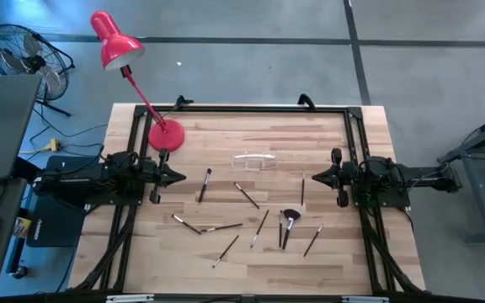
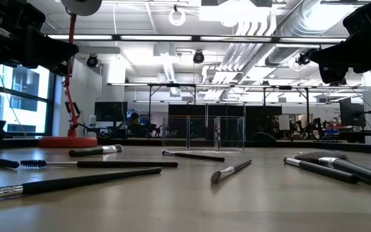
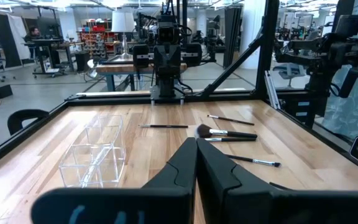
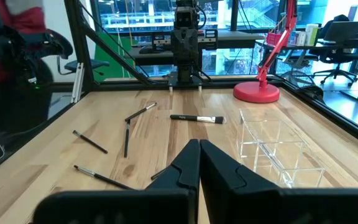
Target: Pick & Place Makeup Supplies
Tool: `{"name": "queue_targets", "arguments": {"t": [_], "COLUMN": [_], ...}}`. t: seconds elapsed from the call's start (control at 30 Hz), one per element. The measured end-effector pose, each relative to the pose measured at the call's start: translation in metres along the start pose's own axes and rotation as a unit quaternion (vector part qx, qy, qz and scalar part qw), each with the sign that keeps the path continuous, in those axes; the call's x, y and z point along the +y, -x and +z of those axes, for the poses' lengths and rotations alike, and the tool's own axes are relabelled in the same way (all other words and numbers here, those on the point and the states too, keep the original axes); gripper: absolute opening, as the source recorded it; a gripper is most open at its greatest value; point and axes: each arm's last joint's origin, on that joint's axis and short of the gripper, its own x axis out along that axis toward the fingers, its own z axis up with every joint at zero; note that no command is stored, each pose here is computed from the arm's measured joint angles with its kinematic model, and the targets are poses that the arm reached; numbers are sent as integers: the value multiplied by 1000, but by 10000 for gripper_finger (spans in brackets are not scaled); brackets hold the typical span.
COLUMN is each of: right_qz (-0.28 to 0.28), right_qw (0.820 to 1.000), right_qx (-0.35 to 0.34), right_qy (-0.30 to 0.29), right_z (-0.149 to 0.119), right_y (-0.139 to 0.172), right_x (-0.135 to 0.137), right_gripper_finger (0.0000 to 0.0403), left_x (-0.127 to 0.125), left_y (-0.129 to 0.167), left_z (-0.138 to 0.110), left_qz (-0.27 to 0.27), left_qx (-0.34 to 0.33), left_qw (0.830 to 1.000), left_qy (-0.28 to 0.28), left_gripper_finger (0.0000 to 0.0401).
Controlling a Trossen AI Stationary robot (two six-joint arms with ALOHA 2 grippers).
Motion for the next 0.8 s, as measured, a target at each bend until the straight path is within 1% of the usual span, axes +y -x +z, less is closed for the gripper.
{"name": "queue_targets", "arguments": {"t": [0.67, 0.7, 0.8], "right_qz": [0, 0, 0], "right_qw": [1000, 1000, 1000], "right_qx": [0, 0, 0], "right_qy": [0, 0, 0], "right_z": [0, 0, 0], "right_y": [0, 0, 0], "right_x": [0, 0, 0], "right_gripper_finger": [5, 5, 5], "left_x": [0, 0, -1], "left_y": [0, 0, 0], "left_z": [0, 0, 2], "left_qz": [-1, -4, -25], "left_qx": [-2, -2, -11], "left_qw": [1000, 1000, 998], "left_qy": [0, 2, 47], "left_gripper_finger": [1, 1, 1]}}
